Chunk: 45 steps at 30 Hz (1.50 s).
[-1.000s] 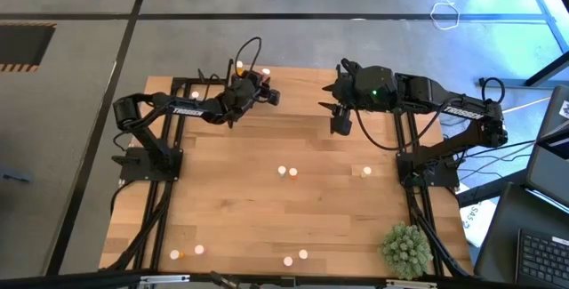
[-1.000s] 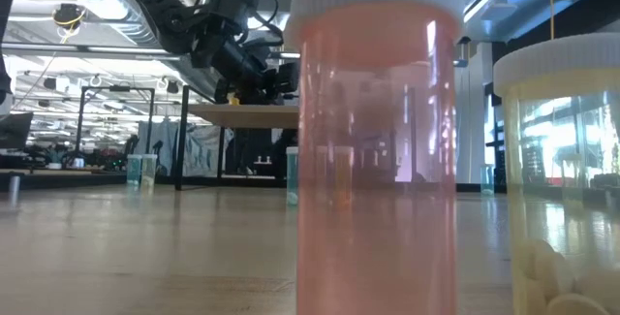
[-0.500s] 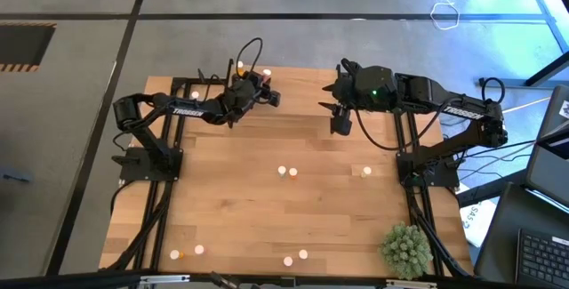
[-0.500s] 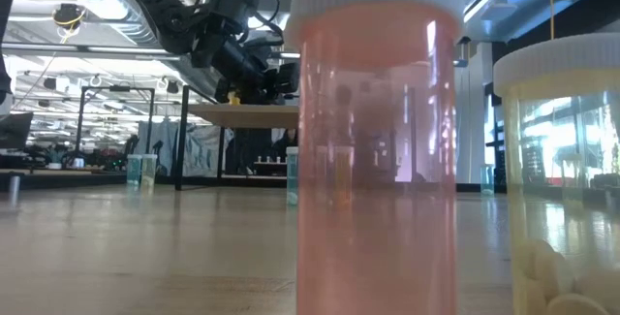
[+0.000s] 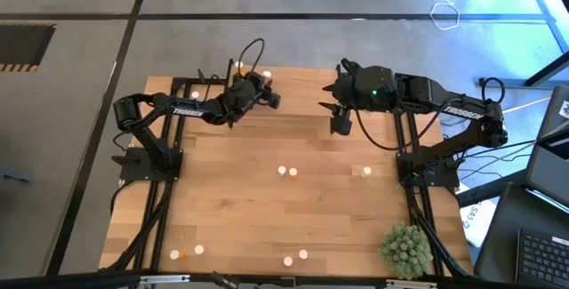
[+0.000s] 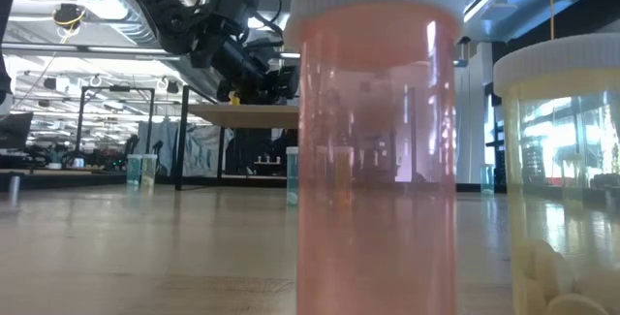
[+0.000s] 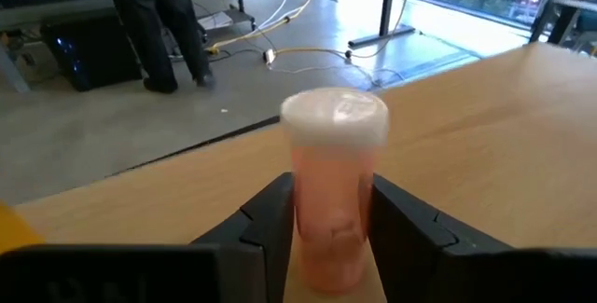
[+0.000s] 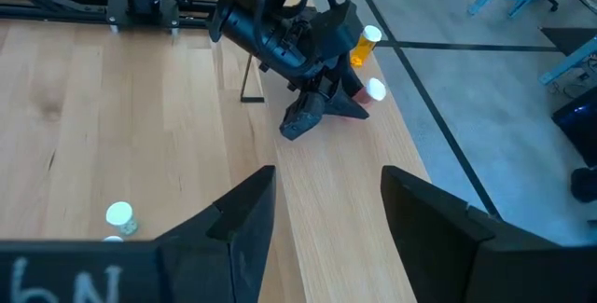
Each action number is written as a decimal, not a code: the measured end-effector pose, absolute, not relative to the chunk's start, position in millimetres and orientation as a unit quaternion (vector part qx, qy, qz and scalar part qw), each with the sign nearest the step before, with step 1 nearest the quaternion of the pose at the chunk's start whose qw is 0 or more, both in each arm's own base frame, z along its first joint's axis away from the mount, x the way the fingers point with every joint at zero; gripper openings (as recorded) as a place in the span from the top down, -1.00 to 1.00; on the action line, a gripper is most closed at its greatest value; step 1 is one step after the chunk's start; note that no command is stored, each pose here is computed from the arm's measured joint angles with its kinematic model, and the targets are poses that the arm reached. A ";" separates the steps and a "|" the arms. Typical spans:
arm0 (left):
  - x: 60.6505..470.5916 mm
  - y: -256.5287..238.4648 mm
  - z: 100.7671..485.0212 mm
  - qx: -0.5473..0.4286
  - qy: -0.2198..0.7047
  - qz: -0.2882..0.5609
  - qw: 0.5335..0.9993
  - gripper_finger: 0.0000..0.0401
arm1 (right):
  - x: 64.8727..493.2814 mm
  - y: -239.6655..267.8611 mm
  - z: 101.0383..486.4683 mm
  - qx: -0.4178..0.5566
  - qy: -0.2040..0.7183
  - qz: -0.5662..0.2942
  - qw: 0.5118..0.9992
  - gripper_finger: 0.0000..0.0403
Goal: Pick and place medicine bottles onto shelf by color
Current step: Put the top right pink pill bottle on the shelf
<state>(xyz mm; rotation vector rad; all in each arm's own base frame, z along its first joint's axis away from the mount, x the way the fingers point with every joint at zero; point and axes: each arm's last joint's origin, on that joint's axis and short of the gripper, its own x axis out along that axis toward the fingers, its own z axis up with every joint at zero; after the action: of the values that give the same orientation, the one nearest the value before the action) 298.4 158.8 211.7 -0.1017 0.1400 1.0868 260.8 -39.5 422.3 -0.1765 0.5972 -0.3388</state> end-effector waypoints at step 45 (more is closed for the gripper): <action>307.7 125.2 222.2 -0.021 0.065 0.514 0.855 0.34 | 260.8 -39.5 422.3 -0.086 0.292 -0.166 0.938 0.02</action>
<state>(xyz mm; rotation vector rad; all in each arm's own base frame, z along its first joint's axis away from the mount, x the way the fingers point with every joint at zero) 307.7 125.2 222.2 -0.0448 0.1370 1.0796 260.8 -39.5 422.3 -0.1765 0.5970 -0.3388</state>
